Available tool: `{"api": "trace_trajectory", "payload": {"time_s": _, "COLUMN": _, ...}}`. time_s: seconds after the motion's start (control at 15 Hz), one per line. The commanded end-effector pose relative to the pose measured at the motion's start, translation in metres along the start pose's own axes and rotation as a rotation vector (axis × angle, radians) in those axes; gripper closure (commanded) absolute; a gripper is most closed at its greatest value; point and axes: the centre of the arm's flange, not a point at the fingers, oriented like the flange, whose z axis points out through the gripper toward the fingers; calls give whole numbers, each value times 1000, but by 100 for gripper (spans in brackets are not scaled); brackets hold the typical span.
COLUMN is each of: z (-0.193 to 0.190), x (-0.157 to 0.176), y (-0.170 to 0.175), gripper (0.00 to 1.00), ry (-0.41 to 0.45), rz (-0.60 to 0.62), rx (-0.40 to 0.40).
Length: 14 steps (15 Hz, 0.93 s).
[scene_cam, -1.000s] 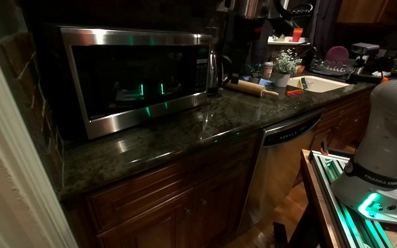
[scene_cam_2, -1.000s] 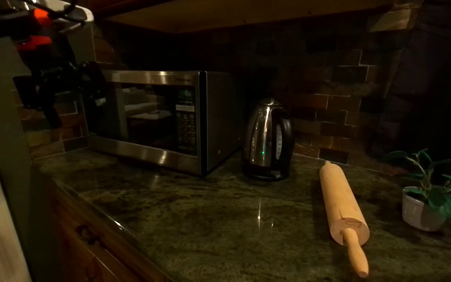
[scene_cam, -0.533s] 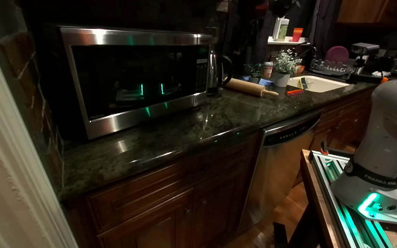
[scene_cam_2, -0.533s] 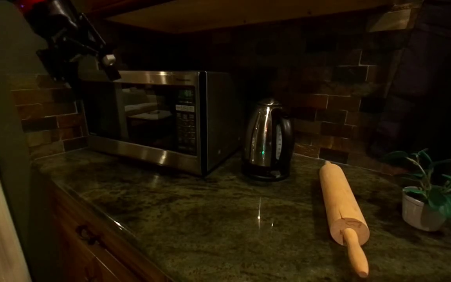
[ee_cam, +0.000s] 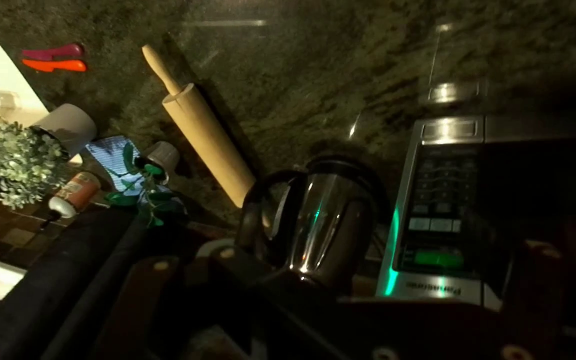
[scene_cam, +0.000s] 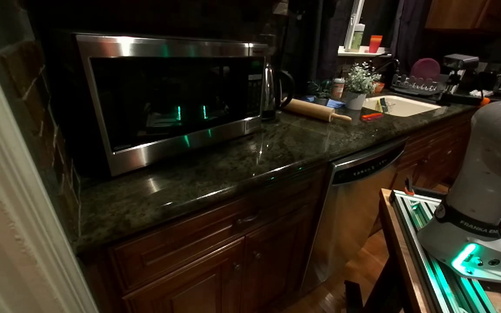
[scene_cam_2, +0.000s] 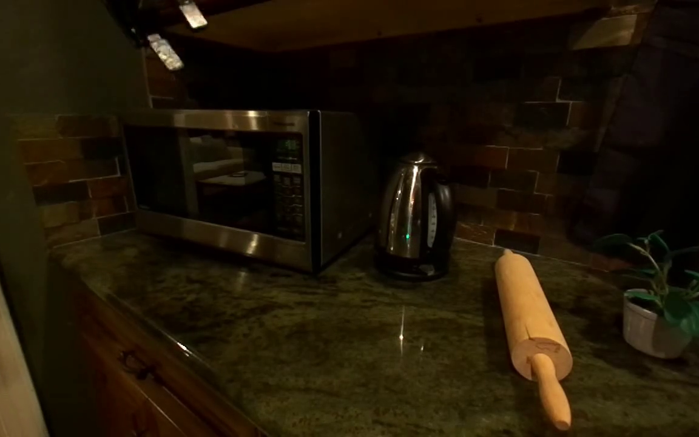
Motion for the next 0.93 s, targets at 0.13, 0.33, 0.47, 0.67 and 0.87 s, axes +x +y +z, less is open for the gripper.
{"api": "trace_trajectory", "payload": {"time_s": 0.13, "z": -41, "x": 37, "y": 4, "gripper": 0, "ry": 151, "rz": 272, "rx": -58}}
{"api": "trace_trajectory", "payload": {"time_s": 0.33, "z": -60, "x": 51, "y": 5, "gripper": 0, "ry": 276, "rz": 389, "rx": -93}}
{"api": "trace_trajectory", "payload": {"time_s": 0.47, "z": -51, "x": 43, "y": 13, "gripper": 0, "ry": 242, "rz": 323, "rx": -44}}
{"api": "trace_trajectory", "payload": {"time_s": 0.67, "z": -50, "x": 43, "y": 13, "gripper": 0, "ry": 239, "rz": 320, "rx": -43}}
{"api": "trace_trajectory", "payload": {"time_s": 0.87, "z": -65, "x": 57, "y": 13, "gripper": 0, "ry": 314, "rz": 363, "rx": -29}}
